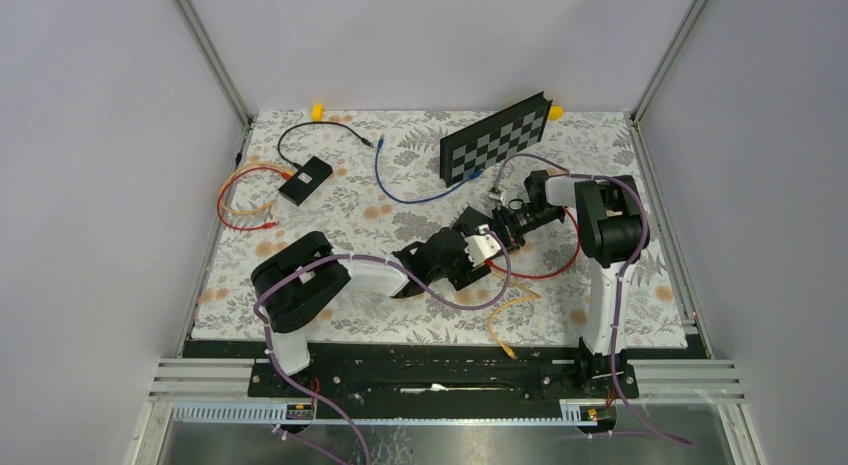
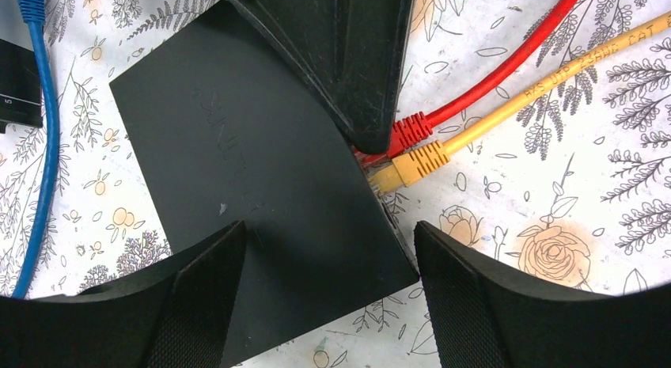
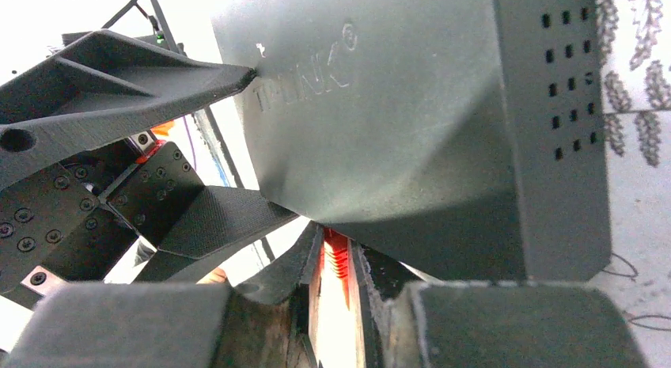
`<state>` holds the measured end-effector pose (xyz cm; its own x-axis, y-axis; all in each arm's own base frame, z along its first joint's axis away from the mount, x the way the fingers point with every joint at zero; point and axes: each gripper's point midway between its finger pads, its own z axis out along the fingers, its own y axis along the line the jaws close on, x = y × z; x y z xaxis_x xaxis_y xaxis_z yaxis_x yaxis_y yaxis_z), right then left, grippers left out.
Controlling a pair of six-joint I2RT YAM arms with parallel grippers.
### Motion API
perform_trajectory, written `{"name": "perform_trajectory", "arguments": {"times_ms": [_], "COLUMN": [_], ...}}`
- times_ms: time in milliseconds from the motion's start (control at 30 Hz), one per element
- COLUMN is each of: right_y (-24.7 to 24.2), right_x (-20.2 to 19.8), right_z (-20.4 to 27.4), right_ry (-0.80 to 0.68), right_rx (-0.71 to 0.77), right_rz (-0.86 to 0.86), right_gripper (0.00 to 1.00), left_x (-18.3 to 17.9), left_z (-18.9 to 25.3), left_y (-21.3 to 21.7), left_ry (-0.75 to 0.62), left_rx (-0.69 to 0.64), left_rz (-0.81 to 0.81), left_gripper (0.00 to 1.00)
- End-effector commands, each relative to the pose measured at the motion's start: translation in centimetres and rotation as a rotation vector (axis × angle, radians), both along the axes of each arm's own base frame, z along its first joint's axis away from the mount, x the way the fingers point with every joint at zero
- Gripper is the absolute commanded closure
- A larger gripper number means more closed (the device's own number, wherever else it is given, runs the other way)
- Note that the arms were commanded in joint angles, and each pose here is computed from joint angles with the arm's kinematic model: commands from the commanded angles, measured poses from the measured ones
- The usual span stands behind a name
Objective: Pull the plug from the switch port
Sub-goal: Pull the connector from the switch port.
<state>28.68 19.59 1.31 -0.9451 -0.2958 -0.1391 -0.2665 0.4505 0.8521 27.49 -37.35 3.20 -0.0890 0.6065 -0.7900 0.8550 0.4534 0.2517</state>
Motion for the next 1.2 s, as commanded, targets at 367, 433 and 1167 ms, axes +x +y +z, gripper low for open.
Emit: {"name": "perform_trajectory", "arguments": {"times_ms": [367, 433, 1167], "right_y": [-0.2, -0.5, -0.9], "right_x": [0.9, 1.2, 1.0], "right_z": [-1.8, -1.6, -1.3], "right_ry": [-0.038, -0.058, -0.062], "right_rx": [-0.036, -0.042, -0.033], "right_rz": [0.002, 0.013, 0.034], "right_gripper": [1.00, 1.00, 1.00], "left_x": [-0.7, -0.7, -0.5], "left_z": [-2.5, -2.5, -2.9], "left_y": [1.5, 1.4, 1.3], "left_ry": [0.084, 0.088, 0.102], "left_rx": [0.050, 0.053, 0.041], "left_rz": [0.024, 0.022, 0.043], "left_gripper": [0.21, 0.21, 0.17]}}
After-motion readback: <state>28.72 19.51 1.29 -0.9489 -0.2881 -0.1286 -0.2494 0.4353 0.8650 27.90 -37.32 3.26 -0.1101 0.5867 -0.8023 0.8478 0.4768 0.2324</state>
